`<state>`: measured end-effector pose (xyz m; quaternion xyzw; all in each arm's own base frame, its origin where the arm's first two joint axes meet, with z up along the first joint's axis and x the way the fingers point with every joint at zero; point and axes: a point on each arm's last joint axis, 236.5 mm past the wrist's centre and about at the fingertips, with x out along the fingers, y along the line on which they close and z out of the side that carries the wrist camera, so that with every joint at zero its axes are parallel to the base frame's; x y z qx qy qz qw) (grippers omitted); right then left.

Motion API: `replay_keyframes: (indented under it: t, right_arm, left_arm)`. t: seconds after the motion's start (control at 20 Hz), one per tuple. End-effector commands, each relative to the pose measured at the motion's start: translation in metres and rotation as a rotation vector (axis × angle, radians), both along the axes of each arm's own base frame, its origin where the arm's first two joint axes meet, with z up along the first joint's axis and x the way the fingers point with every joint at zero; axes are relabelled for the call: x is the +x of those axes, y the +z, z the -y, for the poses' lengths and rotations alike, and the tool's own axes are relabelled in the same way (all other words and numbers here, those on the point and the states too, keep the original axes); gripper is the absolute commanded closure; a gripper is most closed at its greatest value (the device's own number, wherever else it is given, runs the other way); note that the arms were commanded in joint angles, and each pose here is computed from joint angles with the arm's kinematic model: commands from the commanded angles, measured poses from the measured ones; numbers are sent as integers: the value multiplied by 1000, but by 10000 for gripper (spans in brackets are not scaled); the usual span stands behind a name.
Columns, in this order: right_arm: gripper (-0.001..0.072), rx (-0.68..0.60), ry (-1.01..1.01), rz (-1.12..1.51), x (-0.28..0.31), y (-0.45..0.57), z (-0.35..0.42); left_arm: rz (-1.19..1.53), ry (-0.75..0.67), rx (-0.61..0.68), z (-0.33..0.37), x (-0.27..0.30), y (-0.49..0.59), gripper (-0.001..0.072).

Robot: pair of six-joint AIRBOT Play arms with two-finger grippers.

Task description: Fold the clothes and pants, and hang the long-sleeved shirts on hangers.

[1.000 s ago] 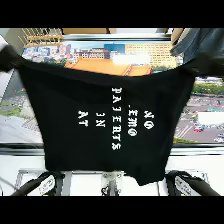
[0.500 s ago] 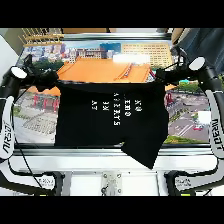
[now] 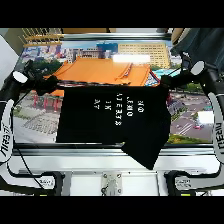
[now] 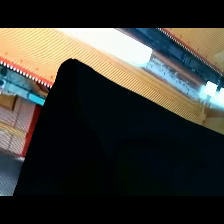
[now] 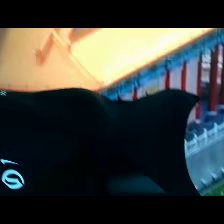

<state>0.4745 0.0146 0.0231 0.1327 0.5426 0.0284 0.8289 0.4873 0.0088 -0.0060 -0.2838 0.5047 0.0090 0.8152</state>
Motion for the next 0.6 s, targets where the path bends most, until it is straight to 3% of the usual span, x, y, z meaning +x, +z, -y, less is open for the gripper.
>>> replay_keyframes:
  t: [0.0,0.3,0.55]
  right_arm:
    - [702,-71,7,-79,-44,-20,13]
    - [701,-65,2,-214,-103,-77,7]
    - [678,-59,4,-252,-117,-94,3]
  left_arm:
    - [-52,-10,5,1,-29,-24,703]
    - [-168,-60,2,27,-75,-76,702]
    - [-213,-57,-13,31,-91,-91,702]
